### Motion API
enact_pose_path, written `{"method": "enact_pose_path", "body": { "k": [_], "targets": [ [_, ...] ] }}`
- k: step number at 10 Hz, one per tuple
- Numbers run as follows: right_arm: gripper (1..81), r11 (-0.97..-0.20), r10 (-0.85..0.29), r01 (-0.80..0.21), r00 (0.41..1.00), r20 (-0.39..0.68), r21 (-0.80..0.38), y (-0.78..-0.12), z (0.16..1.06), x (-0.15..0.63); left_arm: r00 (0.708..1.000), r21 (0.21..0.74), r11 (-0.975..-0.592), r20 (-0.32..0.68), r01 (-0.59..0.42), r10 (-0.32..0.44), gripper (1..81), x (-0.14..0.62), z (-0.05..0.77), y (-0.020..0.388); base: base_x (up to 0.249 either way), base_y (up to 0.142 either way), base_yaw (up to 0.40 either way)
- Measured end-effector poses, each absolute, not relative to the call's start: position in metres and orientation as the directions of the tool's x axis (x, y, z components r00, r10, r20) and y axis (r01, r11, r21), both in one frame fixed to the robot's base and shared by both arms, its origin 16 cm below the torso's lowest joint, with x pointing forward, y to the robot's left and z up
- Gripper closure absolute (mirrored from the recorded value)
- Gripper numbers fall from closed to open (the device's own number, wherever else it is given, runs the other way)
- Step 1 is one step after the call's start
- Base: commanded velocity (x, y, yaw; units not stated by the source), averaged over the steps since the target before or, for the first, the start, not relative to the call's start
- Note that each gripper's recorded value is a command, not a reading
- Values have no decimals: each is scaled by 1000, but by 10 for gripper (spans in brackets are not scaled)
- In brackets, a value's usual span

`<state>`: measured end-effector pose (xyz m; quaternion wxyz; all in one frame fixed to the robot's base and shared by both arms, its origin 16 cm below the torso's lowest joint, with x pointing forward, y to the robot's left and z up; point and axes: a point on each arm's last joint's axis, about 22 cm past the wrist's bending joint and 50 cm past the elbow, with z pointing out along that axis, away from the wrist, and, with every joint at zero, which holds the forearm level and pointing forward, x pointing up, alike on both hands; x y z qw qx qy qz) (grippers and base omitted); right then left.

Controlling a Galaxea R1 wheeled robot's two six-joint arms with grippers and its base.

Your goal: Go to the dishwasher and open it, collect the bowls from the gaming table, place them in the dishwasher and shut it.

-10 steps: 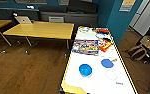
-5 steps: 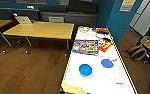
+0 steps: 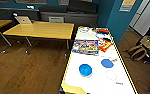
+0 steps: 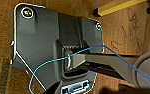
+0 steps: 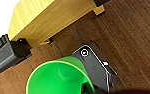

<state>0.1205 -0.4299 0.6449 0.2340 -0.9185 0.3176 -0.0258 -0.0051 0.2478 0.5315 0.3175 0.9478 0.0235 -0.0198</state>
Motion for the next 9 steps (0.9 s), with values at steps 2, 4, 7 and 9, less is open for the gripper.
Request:
{"method": "enact_pose_path", "body": {
  "k": [2, 4, 7, 9],
  "targets": [
    [811, -664, -578, -570, 802, -150, -484, -385, 627, 95, 998, 625, -778, -34, 60, 49, 10, 7, 547, 245, 0, 0, 0],
    [811, -660, -569, -572, 804, -172, -488, -367, 614, 70, 998, 640, -767, -6, 53, 63, 10, 28, 562, 250, 0, 0, 0],
    [811, -650, -555, -557, 813, -178, -517, -338, 599, 56, 994, 680, -729, 2, 80, 110, 10, 73, 578, 233, 0, 0, 0],
    [811, -652, -553, -549, 816, -167, -524, -336, 595, 59, 988, 689, -713, -22, 126, 153, 10, 122, 583, 226, 0, 0, 0]
  ]
}}
